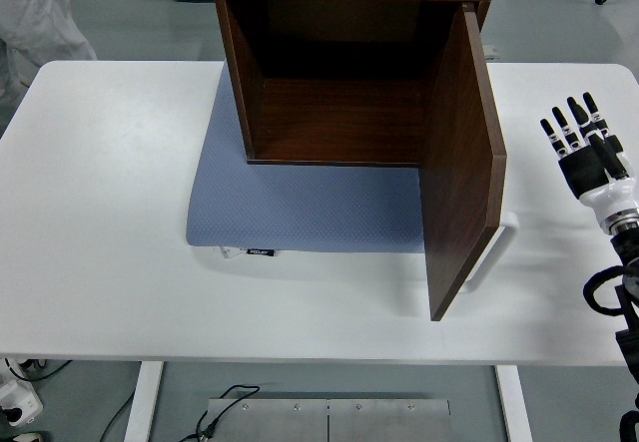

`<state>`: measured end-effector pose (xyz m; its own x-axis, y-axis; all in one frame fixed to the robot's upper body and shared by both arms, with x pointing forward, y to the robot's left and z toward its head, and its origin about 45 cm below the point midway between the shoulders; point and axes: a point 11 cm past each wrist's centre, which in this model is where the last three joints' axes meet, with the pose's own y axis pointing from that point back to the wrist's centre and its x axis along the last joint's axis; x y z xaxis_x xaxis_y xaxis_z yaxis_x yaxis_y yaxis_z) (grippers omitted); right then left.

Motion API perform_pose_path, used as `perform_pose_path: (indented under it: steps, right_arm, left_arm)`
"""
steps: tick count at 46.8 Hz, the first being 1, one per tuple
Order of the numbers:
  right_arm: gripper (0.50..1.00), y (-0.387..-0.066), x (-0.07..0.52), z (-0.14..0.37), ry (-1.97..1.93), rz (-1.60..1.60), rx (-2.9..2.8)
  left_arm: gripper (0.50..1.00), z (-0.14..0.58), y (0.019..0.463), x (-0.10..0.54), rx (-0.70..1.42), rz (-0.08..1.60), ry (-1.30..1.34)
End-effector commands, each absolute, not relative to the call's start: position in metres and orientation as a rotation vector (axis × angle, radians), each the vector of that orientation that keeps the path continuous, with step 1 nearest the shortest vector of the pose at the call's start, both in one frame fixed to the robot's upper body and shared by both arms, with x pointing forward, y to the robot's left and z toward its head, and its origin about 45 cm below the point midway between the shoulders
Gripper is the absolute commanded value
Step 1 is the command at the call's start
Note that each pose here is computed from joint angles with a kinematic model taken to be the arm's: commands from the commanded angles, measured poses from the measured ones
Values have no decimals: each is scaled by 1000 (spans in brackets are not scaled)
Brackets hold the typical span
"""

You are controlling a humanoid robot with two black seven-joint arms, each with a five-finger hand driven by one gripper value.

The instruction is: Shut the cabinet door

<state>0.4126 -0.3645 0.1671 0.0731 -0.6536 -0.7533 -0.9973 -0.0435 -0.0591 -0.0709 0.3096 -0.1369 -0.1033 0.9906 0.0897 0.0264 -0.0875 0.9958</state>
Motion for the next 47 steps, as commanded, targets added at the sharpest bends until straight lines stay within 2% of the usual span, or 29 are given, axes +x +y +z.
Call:
perform_pose_path:
  steps: [1,47]
  right_arm:
    - [1000,-365,413,167,1642,743,-1761]
    - [1000,-375,413,173,1660,718,-1775]
  left_arm:
    - [1000,-137,310,-71,1240,1344,1260]
    - [1000,-137,311,-74,1250,1350,1263]
